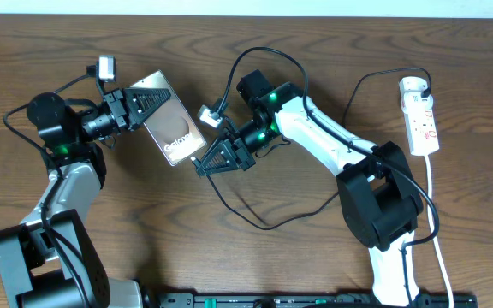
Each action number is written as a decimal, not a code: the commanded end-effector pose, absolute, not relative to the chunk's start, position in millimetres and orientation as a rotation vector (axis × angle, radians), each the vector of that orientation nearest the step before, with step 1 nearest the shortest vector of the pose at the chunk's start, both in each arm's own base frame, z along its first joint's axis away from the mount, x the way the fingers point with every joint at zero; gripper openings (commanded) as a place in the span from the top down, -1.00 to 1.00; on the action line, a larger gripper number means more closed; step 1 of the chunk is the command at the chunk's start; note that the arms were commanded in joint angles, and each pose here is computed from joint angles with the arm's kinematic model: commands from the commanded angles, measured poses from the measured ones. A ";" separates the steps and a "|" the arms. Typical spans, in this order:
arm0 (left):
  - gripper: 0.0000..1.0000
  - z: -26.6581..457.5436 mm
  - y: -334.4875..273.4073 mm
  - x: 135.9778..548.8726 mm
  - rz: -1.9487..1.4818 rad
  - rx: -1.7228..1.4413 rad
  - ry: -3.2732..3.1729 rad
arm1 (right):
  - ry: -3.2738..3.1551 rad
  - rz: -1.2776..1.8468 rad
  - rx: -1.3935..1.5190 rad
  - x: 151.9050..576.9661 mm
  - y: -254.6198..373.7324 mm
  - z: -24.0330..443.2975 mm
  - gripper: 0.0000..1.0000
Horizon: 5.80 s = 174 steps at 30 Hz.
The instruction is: Plug charger to phone and switch on socket
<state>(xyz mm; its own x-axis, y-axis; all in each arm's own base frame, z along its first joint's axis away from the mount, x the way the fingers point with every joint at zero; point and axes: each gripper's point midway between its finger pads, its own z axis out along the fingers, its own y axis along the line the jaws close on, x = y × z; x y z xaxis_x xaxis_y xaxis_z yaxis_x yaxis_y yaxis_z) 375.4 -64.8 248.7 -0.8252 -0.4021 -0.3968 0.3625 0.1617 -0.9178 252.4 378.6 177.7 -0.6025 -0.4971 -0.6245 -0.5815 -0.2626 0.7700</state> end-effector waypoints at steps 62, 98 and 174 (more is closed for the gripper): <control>0.86 256.7 -78.2 361.2 -1.707 0.165 1.860 | 1.854 2.031 -1.348 258.7 378.8 184.2 0.98; 0.86 251.5 -73.7 384.2 -1.608 0.017 1.808 | 1.811 2.066 -1.287 281.1 382.8 197.4 0.97; 0.85 3.7 12.2 298.4 -0.680 -1.021 2.641 | 2.660 1.184 -0.735 381.1 310.0 90.9 -0.99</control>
